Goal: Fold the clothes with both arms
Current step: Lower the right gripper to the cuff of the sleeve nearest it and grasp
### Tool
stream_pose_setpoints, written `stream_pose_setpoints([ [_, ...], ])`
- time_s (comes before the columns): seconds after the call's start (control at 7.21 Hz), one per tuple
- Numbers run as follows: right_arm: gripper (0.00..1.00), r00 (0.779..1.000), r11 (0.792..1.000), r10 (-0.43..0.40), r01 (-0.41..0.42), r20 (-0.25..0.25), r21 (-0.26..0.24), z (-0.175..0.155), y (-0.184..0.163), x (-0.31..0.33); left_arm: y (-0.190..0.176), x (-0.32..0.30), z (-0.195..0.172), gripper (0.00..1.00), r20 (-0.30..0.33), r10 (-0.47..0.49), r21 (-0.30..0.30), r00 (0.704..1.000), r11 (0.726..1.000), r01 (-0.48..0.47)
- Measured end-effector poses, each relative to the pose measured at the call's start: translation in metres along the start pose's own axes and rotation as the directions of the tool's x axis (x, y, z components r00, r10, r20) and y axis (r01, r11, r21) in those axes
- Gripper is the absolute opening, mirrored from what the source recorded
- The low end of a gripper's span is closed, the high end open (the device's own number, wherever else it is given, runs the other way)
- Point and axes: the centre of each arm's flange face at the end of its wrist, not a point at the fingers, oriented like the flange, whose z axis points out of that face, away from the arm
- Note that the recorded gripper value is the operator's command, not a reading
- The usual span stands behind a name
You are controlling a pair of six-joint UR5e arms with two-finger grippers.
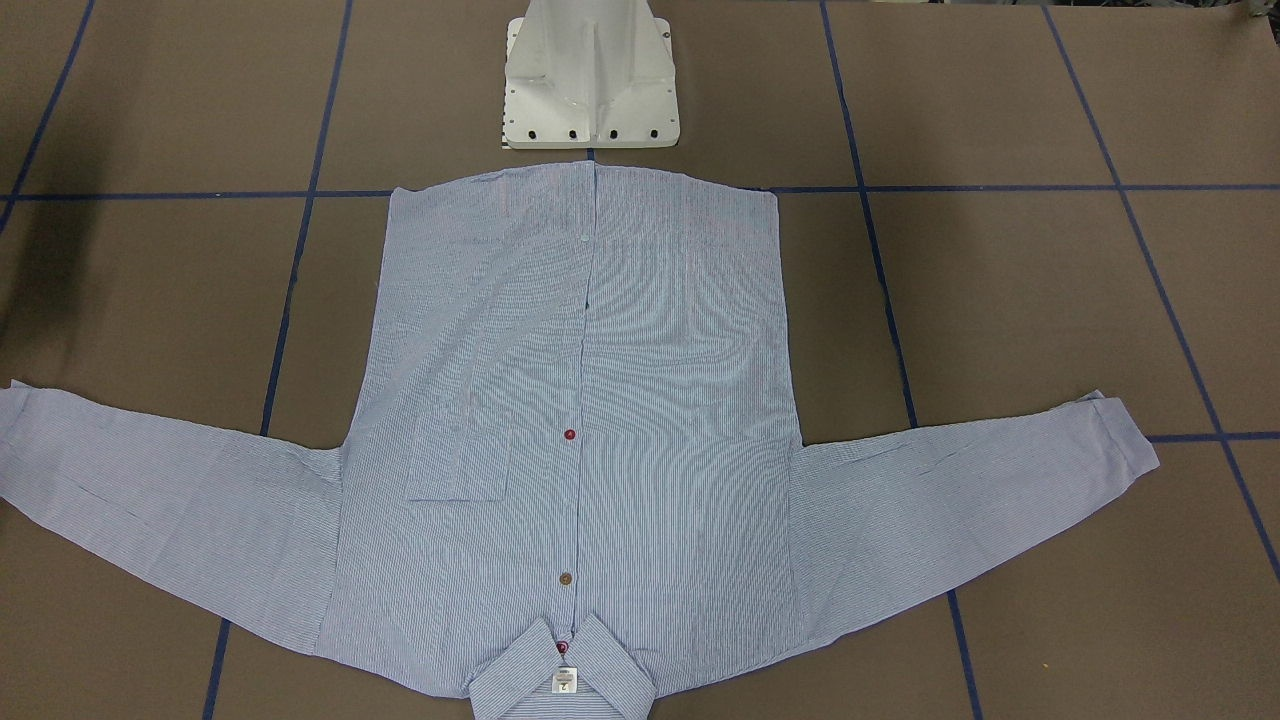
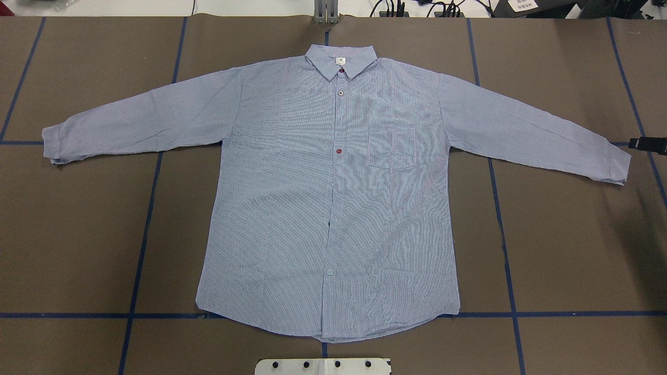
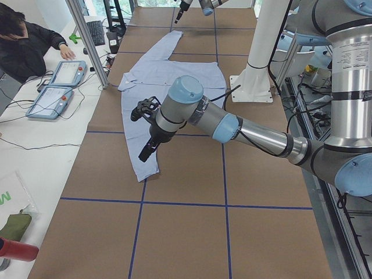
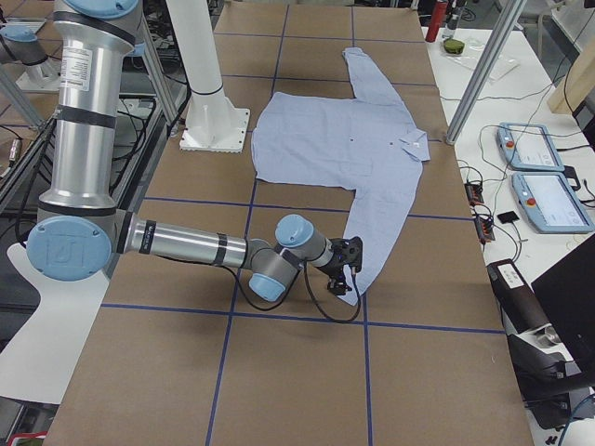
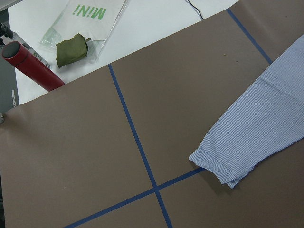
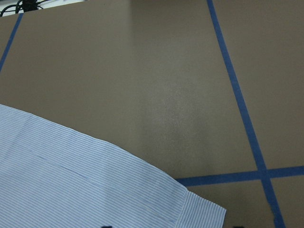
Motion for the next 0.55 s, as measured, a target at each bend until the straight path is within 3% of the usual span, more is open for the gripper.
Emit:
stream_pose_setpoints([
  [0.55, 0.65, 0.997, 0.998, -0.065, 0.065, -0.043, -0.005, 0.022, 0.051, -0.005, 0.000, 0.000, 0.000, 1.00, -0.001, 0.001, 0.001, 1.000, 1.000, -0.001],
])
